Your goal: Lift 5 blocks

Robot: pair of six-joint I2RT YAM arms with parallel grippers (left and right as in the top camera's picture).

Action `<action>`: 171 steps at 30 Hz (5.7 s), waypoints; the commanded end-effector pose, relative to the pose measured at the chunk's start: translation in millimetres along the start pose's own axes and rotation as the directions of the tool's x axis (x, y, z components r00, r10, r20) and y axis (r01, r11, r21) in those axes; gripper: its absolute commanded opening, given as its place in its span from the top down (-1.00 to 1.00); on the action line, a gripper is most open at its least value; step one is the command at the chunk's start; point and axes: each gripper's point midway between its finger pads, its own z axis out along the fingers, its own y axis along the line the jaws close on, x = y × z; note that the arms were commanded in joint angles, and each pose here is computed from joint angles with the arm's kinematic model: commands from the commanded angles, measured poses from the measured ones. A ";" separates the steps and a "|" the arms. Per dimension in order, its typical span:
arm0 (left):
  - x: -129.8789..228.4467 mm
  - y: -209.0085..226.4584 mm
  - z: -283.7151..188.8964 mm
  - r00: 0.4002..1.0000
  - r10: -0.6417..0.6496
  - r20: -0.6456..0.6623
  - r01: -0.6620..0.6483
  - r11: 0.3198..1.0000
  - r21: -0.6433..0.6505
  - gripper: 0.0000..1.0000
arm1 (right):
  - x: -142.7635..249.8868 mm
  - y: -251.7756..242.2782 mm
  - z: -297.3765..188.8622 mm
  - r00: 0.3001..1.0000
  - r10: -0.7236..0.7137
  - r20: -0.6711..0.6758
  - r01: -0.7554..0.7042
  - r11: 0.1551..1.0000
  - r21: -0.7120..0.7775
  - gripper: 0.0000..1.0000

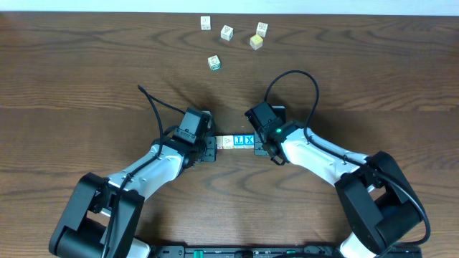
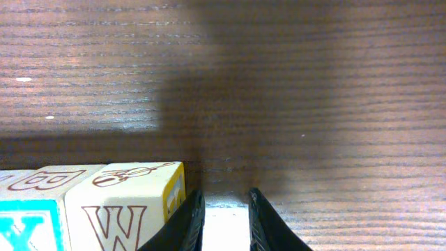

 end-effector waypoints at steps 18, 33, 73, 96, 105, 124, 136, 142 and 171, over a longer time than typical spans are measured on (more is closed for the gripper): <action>3.0 -17.8 1.1 0.999 0.024 -0.024 -0.023 0.997 0.068 0.47 | -27.3 -5.7 -29.1 0.998 0.029 0.063 -0.027 0.999 -0.041 0.53; 5.0 9.3 0.8 1.000 0.016 -0.021 -0.017 0.997 -0.076 0.32 | -18.2 -23.1 -28.7 0.999 0.016 0.037 -0.017 0.999 0.045 0.53; -19.9 90.1 -366.1 0.439 0.054 0.897 0.280 0.940 -0.193 -0.47 | -137.8 -172.7 -65.6 0.838 0.341 0.426 -0.414 0.906 0.090 -0.99; -13.5 92.6 -358.8 0.472 0.056 0.880 0.280 0.937 -0.210 -0.56 | -139.1 -171.8 -66.0 0.836 0.342 0.430 -0.414 0.906 0.084 -0.98; -13.4 92.7 -358.7 0.473 0.056 0.879 0.280 0.937 -0.210 -0.55 | -139.1 -171.8 -66.0 0.836 0.342 0.430 -0.414 0.906 0.084 -0.99; -37.2 89.8 -353.9 0.379 0.121 0.918 0.253 0.940 -0.228 -0.56 | -139.1 -171.8 -66.0 0.836 0.342 0.430 -0.414 0.906 0.084 -0.99; -45.8 98.6 -307.6 0.052 0.159 0.986 0.151 0.975 -0.165 -0.56 | -139.0 -171.8 -66.0 0.836 0.342 0.430 -0.414 0.906 0.085 -0.99; -28.3 119.7 -276.9 0.175 0.170 0.970 0.204 0.957 -0.205 -0.56 | -139.0 -171.8 -66.0 0.836 0.342 0.430 -0.414 0.906 0.085 -0.99; 7.6 140.8 -191.4 0.484 0.117 0.867 0.208 0.947 -0.244 -0.56 | -139.1 -171.8 -66.0 0.836 0.342 0.430 -0.414 0.906 0.084 -0.98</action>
